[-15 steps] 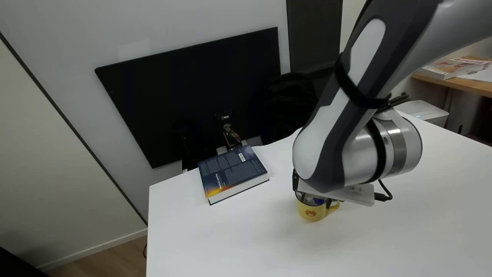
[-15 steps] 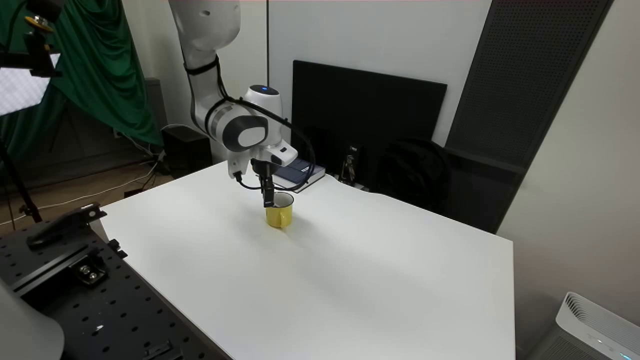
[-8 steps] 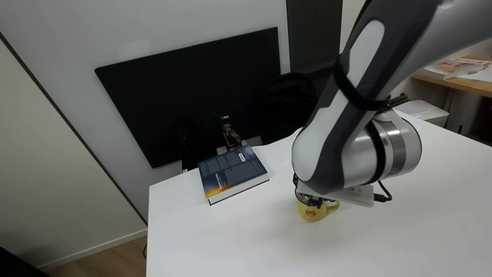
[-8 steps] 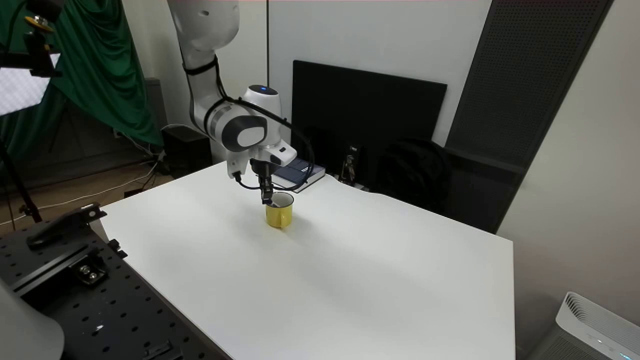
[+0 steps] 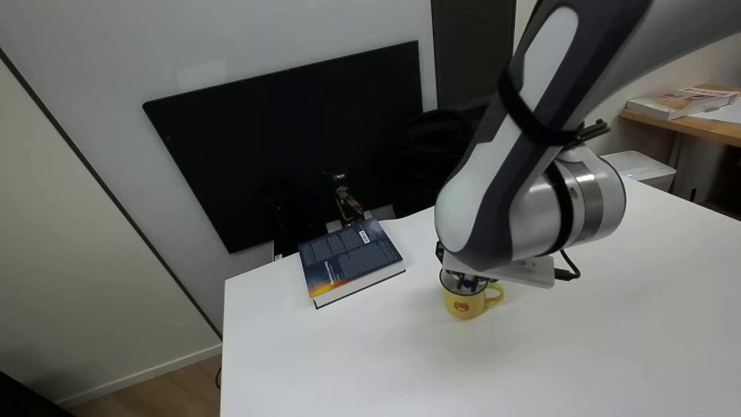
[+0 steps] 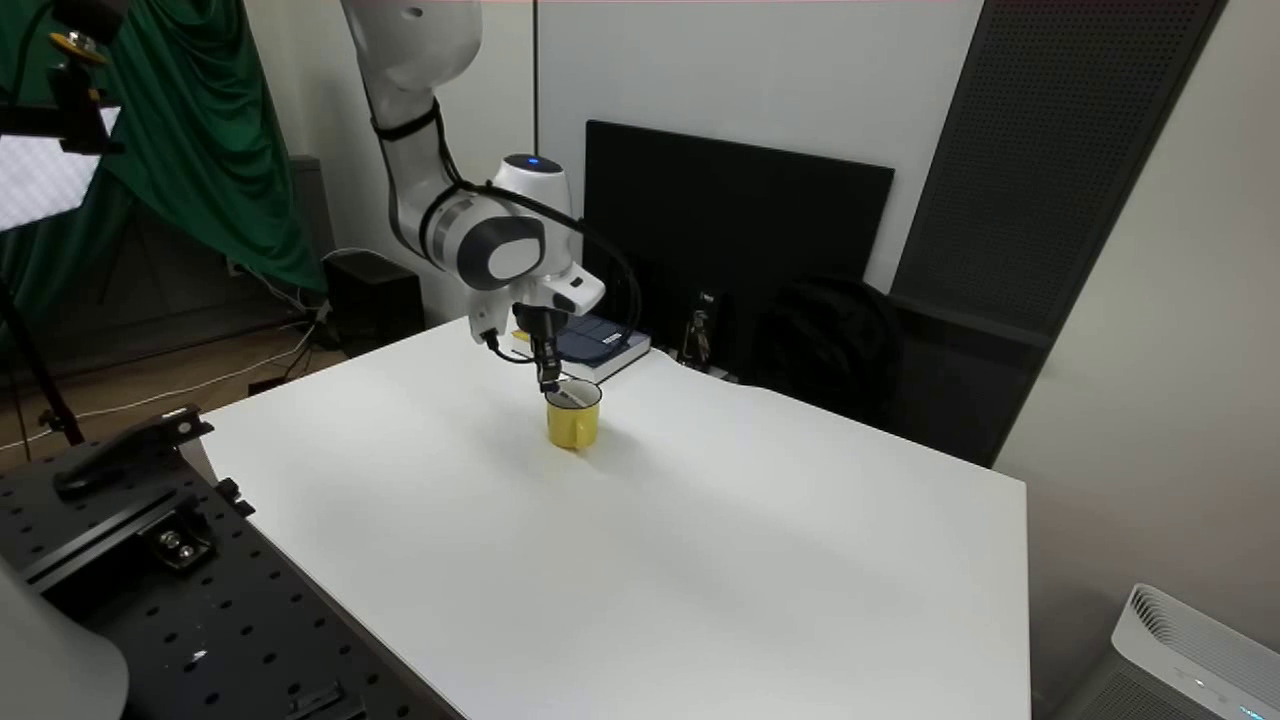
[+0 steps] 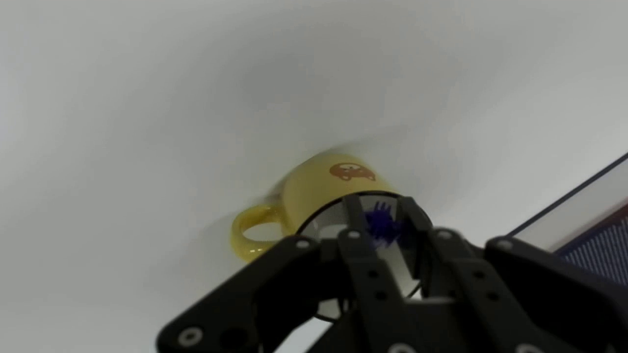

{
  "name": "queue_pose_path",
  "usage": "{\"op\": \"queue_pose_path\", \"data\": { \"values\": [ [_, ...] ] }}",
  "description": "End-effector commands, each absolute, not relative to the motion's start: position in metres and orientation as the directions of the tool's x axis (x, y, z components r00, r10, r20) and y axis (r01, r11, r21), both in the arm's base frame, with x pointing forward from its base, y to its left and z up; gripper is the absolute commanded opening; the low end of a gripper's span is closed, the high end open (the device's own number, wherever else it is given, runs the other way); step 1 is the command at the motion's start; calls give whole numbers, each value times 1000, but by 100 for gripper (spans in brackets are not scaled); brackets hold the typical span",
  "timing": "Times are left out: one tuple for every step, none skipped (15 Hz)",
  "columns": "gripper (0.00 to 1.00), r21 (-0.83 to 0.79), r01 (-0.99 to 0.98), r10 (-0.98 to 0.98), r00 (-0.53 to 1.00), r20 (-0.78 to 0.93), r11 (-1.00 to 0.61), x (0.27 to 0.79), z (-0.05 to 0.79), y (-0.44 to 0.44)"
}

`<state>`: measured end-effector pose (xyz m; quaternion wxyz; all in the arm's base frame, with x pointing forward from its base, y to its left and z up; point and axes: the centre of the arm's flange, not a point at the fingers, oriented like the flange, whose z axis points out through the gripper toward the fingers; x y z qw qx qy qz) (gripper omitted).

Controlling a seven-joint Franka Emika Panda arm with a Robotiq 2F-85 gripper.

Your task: Take the pen out of the cup and put it on the desk

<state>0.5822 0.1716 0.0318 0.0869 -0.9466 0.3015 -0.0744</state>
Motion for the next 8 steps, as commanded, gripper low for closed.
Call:
{"op": "queue_pose_path", "data": {
  "values": [
    [5, -230, -561, -596, 793, 124, -795, 614, 77, 169],
    [5, -241, -563, -600, 791, 121, -791, 622, 89, 165],
    [5, -249, -566, -604, 789, 110, -786, 630, 100, 161],
    [5, -255, -569, -606, 790, 96, -782, 638, 110, 158],
    [5, -258, -573, -608, 790, 77, -778, 645, 121, 153],
    [5, -256, -576, -608, 792, 62, -777, 651, 130, 149],
    [5, -248, -580, -607, 793, 47, -776, 654, 136, 141],
    [5, -237, -588, -613, 789, 42, -773, 655, 140, 132]
  ]
}}
